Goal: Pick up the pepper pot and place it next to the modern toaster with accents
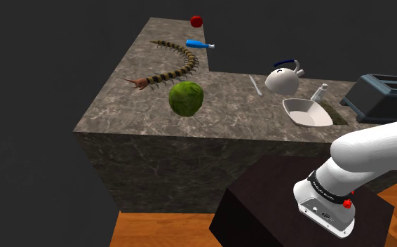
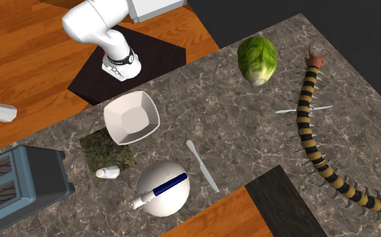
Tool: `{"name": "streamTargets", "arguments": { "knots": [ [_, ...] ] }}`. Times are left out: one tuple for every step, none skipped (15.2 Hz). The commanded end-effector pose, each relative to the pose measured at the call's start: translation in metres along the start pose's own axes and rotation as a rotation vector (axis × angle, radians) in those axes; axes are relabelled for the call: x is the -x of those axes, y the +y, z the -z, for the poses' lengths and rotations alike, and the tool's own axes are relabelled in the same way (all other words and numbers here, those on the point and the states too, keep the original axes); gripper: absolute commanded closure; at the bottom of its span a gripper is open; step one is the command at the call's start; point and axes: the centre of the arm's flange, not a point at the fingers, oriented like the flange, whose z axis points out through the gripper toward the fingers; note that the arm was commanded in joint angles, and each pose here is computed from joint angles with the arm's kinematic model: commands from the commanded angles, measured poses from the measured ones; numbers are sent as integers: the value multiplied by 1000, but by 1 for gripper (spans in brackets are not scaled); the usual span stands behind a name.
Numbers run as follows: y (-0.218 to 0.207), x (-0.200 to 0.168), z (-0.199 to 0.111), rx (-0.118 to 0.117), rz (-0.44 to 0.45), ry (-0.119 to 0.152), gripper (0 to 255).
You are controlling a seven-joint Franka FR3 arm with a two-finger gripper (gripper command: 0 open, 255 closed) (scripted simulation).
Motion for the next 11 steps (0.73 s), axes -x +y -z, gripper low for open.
{"name": "streamTargets", "arguments": {
  "knots": [
    [1,0,-10,1,0,0,255],
    [1,-1,-15,1,0,0,255],
    [1,-1,-20,1,0,0,255],
    [2,-1,-26,1,0,0,255],
    [2,-1,-31,1,0,0,255],
    [3,-1,-36,1,0,0,255],
    [3,-1,-41,1,0,0,255],
    [3,-1,-47,1,0,0,255],
    [4,-1,-52,1,0,0,255],
    [4,-2,-57,1,0,0,255],
    [4,-2,-62,1,0,0,255]
  ]
}}
